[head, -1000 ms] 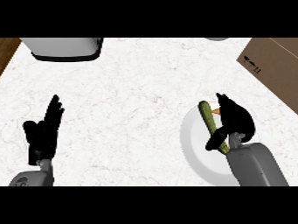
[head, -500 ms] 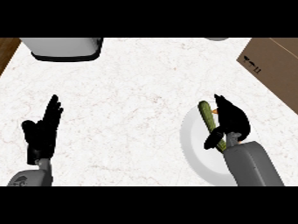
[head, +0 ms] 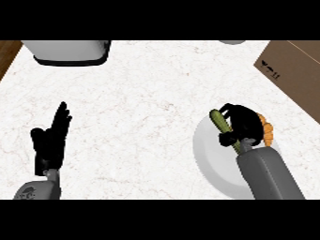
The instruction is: Pick the squash from the plate and place it in the cardboard box
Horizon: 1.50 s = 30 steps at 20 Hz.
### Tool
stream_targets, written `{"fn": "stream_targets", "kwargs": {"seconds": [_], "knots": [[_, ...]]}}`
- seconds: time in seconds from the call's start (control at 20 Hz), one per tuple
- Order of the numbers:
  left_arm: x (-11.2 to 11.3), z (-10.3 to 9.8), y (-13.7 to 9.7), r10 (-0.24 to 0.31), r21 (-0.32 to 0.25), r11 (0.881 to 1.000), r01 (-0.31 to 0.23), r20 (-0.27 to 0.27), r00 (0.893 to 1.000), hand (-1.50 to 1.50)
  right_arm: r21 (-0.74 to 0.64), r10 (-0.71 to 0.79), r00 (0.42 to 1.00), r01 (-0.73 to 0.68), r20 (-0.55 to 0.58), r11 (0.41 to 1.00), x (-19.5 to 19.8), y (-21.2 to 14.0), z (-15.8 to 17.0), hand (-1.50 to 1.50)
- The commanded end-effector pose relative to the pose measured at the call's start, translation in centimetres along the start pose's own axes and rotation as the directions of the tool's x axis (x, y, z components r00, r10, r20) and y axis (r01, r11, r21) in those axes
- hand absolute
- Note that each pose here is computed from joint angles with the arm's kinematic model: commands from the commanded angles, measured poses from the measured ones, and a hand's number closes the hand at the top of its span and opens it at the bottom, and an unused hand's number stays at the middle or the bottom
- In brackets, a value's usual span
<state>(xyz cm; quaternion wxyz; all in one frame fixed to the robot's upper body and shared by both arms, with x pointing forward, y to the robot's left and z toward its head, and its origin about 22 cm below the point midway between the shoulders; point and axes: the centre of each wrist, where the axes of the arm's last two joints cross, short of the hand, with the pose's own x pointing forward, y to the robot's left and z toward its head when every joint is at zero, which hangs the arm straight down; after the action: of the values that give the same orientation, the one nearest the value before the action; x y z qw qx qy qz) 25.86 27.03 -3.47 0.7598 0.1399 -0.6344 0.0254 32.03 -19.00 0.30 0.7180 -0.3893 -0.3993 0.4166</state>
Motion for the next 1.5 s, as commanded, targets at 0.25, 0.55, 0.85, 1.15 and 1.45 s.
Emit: {"fn": "stream_targets", "kwargs": {"seconds": [0.25, 0.55, 0.85, 1.15, 1.45], "knots": [[-1.9, 1.5, 0.7, -0.008, 0.002, 1.000, 0.008, 0.005, 1.000, 0.00, -0.093, 0.018, 0.998, -0.013, 0.053, 0.996, 0.4, 1.4, 2.0, 1.50], [1.5, 1.1, 1.2, 0.009, -0.028, 1.000, -0.008, 0.018, 1.000, 0.00, -0.081, -0.014, 0.987, 0.002, -0.158, 0.997, 3.2, -3.0, -3.8, 1.50], [1.3, -1.0, 1.3, 0.009, -0.007, 1.000, -0.009, 0.001, 1.000, 0.00, -0.190, 0.013, 0.990, -0.039, -0.138, 0.981, 4.6, -4.5, -5.1, 1.50], [-0.3, 1.0, 0.8, 0.003, 0.010, 1.000, -0.003, 0.004, 1.000, 0.00, -0.322, 0.014, 0.997, -0.036, -0.072, 0.946, 8.3, -12.2, -1.4, 1.50], [0.1, -0.6, 0.9, 0.003, 0.011, 1.000, -0.003, 0.001, 1.000, 0.00, -0.520, -0.091, 0.994, 0.048, -0.057, 0.853, 8.2, -17.8, 2.2, 1.50]]}}
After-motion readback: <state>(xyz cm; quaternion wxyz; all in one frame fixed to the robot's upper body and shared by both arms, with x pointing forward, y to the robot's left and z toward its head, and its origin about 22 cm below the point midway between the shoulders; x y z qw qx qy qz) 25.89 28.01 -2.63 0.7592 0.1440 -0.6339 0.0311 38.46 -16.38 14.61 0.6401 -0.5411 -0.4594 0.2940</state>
